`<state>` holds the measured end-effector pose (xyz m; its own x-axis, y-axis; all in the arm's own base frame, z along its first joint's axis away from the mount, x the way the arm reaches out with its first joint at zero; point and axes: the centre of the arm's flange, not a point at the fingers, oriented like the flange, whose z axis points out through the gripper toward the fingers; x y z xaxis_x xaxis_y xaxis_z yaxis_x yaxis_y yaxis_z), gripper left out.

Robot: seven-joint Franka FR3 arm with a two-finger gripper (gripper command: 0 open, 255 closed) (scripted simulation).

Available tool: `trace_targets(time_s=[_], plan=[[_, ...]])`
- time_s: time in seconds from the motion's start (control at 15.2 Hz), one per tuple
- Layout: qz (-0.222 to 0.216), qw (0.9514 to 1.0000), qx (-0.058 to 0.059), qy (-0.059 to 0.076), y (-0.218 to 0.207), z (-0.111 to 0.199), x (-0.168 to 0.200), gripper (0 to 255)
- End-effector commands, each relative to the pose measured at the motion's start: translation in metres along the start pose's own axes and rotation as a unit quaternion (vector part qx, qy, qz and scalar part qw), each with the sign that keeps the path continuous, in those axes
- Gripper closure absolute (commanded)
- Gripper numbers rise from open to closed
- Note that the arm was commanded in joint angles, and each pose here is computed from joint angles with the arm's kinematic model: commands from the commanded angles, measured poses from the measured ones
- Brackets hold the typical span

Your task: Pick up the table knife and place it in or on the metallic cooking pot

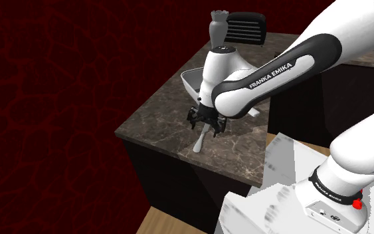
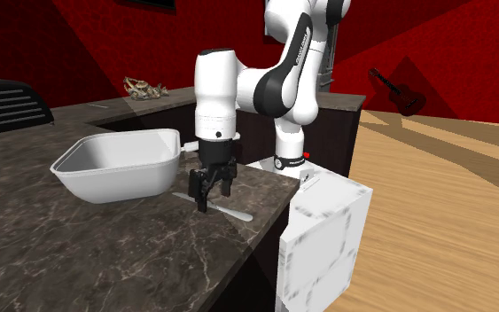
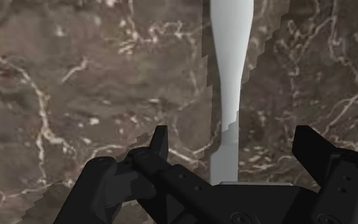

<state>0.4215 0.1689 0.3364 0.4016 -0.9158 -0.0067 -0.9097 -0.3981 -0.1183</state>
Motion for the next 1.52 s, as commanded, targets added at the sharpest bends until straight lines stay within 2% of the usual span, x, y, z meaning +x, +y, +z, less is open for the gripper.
trace_targets(time_s=[0.0,0.07,0.66,1.45], plan=[[0.0,1.0,0.0,0.0,0.0,0.0,0.0,0],[0.0,1.0,0.0,0.0,0.0,0.0,0.0,255],[0.0,1.0,0.0,0.0,0.0,0.0,0.0,255],[0.0,1.0,0.0,0.0,-0.007,-0.063,0.0,255]])
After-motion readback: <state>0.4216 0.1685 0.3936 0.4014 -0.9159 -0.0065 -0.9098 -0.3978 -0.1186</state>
